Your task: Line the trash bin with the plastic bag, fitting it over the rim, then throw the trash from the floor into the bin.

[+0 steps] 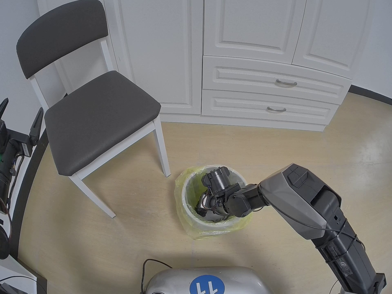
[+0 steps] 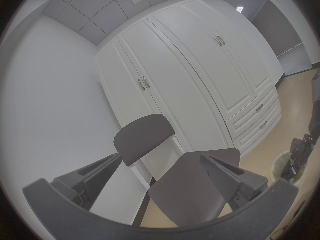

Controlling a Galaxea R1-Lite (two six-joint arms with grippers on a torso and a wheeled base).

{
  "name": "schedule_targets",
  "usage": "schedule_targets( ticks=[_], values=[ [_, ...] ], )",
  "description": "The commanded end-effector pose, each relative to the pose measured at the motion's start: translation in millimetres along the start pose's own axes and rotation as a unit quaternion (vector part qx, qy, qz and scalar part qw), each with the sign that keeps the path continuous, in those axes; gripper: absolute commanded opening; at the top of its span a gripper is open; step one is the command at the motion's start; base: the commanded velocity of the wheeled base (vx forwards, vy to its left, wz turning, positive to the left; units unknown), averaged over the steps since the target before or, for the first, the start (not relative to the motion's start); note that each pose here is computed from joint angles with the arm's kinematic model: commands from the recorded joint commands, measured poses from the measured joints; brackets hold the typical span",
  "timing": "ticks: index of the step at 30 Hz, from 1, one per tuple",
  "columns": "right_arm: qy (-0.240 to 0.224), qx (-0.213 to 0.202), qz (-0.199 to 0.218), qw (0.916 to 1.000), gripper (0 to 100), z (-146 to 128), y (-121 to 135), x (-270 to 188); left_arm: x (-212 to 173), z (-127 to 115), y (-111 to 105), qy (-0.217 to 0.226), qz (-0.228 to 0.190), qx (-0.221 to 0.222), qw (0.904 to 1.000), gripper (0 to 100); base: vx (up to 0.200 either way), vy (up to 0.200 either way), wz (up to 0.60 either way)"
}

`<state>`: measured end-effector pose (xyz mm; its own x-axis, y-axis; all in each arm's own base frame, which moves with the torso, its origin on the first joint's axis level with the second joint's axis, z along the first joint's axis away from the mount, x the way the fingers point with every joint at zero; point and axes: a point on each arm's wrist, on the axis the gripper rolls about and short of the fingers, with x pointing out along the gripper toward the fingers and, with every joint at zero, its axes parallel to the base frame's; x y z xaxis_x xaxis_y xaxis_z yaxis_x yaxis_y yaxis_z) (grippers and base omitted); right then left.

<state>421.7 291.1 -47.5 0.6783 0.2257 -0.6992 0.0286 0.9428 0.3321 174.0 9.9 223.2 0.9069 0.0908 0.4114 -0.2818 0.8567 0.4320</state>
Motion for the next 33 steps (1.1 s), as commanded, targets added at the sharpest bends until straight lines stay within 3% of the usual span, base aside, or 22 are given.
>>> schedule_targets(
  ticks=[1, 17, 25, 33],
  values=[
    [0.000, 0.000, 0.001, 1.0000, 100, -0.4, 0.9, -0.2, 0.0, -0.1, 0.2, 0.000, 0.001, 0.000, 1.0000, 100, 0.000, 0.000, 0.00],
    [-0.001, -0.003, -0.002, 1.0000, 100, -1.0, 0.3, 0.0, -0.2, 0.3, 0.3, -0.001, 0.001, 0.000, 1.0000, 100, 0.000, 0.000, 0.00],
    [-0.053, -0.015, -0.034, 0.9979, 100, 17.9, 6.8, -21.4, -0.2, 0.4, 0.1, -0.001, 0.000, 0.000, 1.0000, 100, 0.000, 0.000, 0.00],
    [-0.064, -0.012, -0.027, 0.9975, 100, 31.7, 12.0, -51.0, -0.6, 1.2, 0.6, -0.003, 0.001, 0.000, 1.0000, 100, 0.000, 0.000, 0.00]
  ],
)
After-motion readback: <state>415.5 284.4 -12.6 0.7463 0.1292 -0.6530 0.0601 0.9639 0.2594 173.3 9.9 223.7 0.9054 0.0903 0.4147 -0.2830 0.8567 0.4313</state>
